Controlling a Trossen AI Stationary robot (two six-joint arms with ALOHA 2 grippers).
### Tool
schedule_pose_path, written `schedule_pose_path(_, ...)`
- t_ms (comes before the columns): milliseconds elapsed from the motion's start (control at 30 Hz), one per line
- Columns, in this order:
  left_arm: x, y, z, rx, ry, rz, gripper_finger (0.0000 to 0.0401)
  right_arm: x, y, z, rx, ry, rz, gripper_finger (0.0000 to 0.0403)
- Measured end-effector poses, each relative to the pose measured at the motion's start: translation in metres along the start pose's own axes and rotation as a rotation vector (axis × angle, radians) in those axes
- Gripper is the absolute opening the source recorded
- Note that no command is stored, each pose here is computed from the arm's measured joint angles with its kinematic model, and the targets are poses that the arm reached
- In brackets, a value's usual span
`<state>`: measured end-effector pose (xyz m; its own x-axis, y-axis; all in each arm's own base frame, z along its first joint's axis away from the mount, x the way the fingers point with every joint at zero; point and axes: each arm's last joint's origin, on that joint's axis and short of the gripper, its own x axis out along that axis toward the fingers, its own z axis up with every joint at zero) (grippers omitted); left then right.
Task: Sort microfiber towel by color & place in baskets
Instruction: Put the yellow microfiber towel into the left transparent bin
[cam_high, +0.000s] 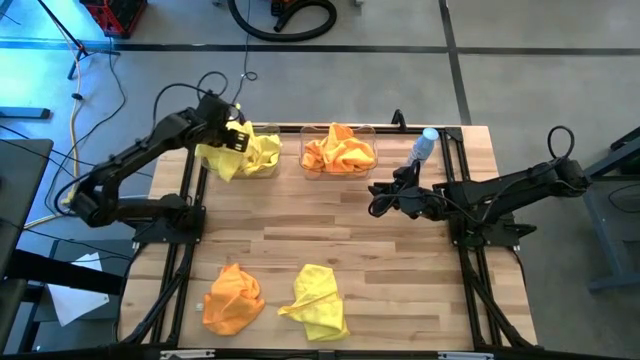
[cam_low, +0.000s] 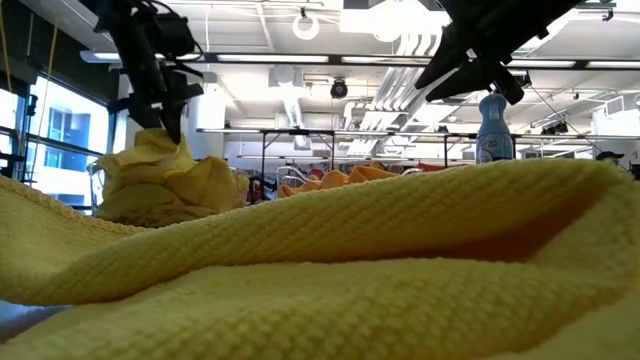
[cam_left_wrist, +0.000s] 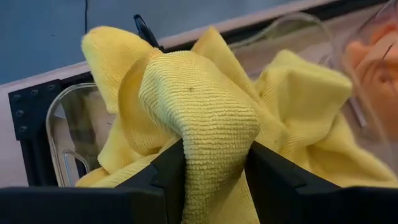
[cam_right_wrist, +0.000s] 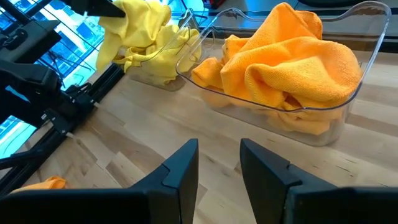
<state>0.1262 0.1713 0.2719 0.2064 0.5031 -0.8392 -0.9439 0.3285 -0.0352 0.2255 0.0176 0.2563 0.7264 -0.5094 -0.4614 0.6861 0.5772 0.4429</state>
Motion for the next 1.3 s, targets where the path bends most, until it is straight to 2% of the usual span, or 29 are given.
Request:
schedule_pose_path(200,0.004,-0.001,0.005,-0.042,-0.07,0.006,0.0133,0.0,0.0,0.001,0.003,-0.018,-0.014,0.0114)
schedule_pose_path(500,0.065,-0.005,-0.015,-0.06,0.165,0.082,0.0131,0.006,-0.006,0.007,0.073,-0.033,-0.044,0.0114)
schedule_pose_path(767,0.099,-0.008,-0.021,-0.063,0.224,0.1,0.0131,0.009,-0.009,0.01,0.088,0.001,-0.031,0.0114)
schedule_pose_path(1033,0.093,-0.008,-0.019,-0.07,0.195,0.078,0.0131,0.009,-0.009,0.008,0.081,0.035,-0.019,0.0114)
schedule_pose_path(1300,0.05,-0.004,-0.014,-0.073,0.119,0.034,0.013,0.008,-0.015,0.003,0.113,0.072,-0.083,0.0114)
